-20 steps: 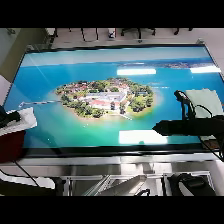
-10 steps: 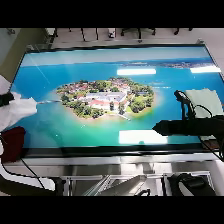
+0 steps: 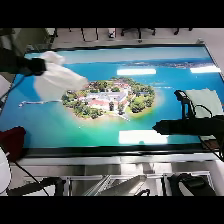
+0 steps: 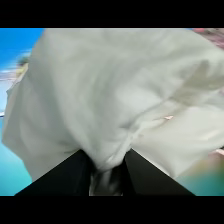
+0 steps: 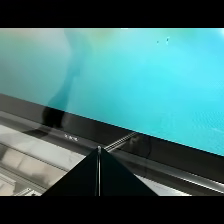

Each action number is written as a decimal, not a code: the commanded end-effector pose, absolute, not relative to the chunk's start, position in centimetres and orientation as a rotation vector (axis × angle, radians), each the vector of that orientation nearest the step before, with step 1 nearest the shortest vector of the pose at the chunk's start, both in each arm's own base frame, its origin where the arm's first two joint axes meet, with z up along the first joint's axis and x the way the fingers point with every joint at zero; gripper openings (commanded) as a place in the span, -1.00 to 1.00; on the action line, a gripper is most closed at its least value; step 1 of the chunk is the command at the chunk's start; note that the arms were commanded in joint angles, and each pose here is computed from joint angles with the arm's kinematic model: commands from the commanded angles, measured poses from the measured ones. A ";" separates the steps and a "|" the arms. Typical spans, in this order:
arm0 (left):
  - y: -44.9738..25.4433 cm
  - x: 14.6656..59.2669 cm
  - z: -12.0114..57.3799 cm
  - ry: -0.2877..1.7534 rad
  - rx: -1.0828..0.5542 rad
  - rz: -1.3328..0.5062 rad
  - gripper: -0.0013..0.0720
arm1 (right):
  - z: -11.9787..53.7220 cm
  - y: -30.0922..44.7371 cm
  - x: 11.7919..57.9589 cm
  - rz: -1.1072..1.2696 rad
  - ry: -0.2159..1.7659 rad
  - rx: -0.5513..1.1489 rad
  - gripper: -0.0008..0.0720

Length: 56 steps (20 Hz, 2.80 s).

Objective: Fold the shirts.

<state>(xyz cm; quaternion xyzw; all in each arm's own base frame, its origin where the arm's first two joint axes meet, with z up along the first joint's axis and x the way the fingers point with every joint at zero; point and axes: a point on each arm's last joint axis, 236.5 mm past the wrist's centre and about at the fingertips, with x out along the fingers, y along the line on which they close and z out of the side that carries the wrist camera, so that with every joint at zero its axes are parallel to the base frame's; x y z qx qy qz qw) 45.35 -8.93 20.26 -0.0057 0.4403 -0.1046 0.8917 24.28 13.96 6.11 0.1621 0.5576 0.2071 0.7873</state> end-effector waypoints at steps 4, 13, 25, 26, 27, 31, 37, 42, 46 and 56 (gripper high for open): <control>-28.7 36.5 8.7 1.125 0.064 -0.583 -0.91 | 6.3 13.9 24.9 0.440 1.178 0.354 -0.91; -29.5 34.8 6.5 1.315 0.089 -0.622 0.80 | 7.4 13.5 26.9 0.418 1.180 0.418 0.15; -19.0 29.1 -7.4 1.389 -0.574 -0.417 0.80 | -2.9 14.5 34.7 0.415 1.372 0.701 0.31; -19.8 28.8 -8.6 1.408 -0.585 -0.419 0.80 | -4.6 15.8 34.6 0.434 1.411 0.715 0.31; -20.6 28.9 -9.5 1.423 -0.576 -0.425 0.80 | -6.0 16.9 34.5 0.446 1.444 0.716 0.28; -24.8 31.7 -10.6 1.415 -0.506 -0.484 0.79 | -9.6 20.7 34.8 0.467 1.511 0.702 0.28; -27.7 32.7 -10.7 1.481 -0.443 -0.584 -0.90 | -8.4 23.0 38.9 0.521 1.432 0.671 -0.92; -26.5 36.5 -1.9 1.293 -0.447 -0.646 -0.91 | 0.7 24.2 41.1 0.687 1.266 0.582 -0.92; -23.7 38.1 16.7 0.907 -0.419 -0.742 -0.91 | 16.4 23.9 41.7 0.822 0.935 0.457 -0.92; -13.7 22.9 51.0 0.048 -0.191 -0.593 -0.91 | 46.6 15.8 26.7 0.678 0.151 -0.028 -0.92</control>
